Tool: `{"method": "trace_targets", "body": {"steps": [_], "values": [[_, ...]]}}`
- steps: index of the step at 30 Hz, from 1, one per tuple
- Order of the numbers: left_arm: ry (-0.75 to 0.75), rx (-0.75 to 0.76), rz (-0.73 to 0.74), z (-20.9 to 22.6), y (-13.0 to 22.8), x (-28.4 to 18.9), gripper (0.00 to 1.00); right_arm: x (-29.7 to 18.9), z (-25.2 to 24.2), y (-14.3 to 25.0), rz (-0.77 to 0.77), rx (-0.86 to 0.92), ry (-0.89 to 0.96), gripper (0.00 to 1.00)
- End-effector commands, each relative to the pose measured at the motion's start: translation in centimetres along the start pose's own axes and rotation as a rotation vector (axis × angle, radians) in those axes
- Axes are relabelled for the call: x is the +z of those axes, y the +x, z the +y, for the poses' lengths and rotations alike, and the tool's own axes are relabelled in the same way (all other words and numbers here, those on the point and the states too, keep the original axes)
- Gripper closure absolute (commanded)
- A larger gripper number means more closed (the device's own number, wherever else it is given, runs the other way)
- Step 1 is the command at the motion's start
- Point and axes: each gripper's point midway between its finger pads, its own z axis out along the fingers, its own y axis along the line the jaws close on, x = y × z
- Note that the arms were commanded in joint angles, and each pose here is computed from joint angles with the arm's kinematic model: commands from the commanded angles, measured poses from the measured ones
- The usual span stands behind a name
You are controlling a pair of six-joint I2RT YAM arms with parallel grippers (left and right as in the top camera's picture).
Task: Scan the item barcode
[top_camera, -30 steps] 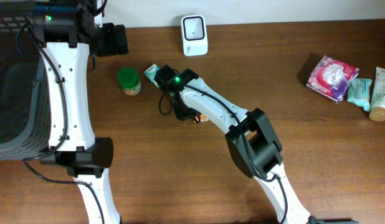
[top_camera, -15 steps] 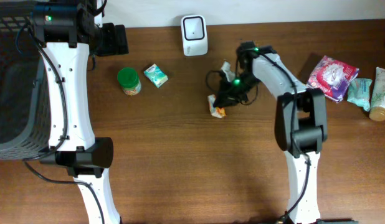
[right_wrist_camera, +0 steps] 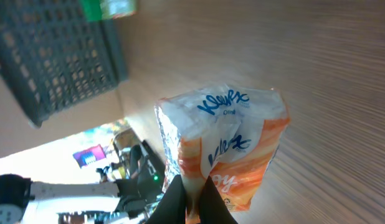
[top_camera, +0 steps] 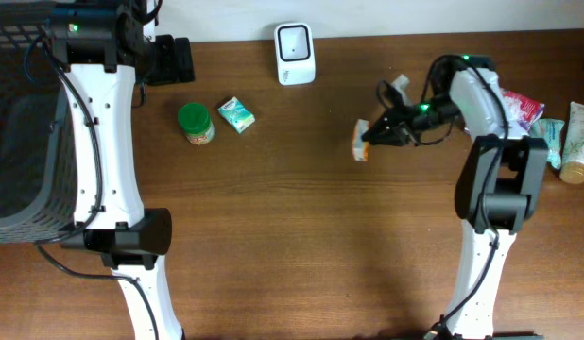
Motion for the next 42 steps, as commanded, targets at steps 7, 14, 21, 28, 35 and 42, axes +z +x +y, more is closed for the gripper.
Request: {"method": "trace_targets", "body": {"steps": [7,14,21,28,35,42], "values": [[-0.004,0.004,-0.023,0.2,-0.2,-0.8,0.01,11.0,6.4,0.7,0.098,-0.209,-0.234,0.96],[-0.004,0.004,-0.023,0.1,-0.2,-0.8,0.01,12.8,-1.5,1.2,0.113,-0.027,0.108,0.96],[-0.004,0.004,-0.023,0.2,-0.2,-0.8,0.01,9.4,-6.2,0.9,0.067,0.099,0.325,0.91],[-0.004,0.004,-0.023,0.2,-0.2,-0.8,0.01,0.6,-2.7,0.9,0.084,0.059,0.572,0.56],[-0.004,0.004,-0.023,0.2,-0.2,-0.8,0.01,6.7,-0.2,0.6,0.086,0.013,0.637,0.49],[-0.006,0.000,-0.022,0.4,-0.3,-0.8,0.01,9.2,-0.8,-0.1,0.010,0.104,0.743,0.54]]}}
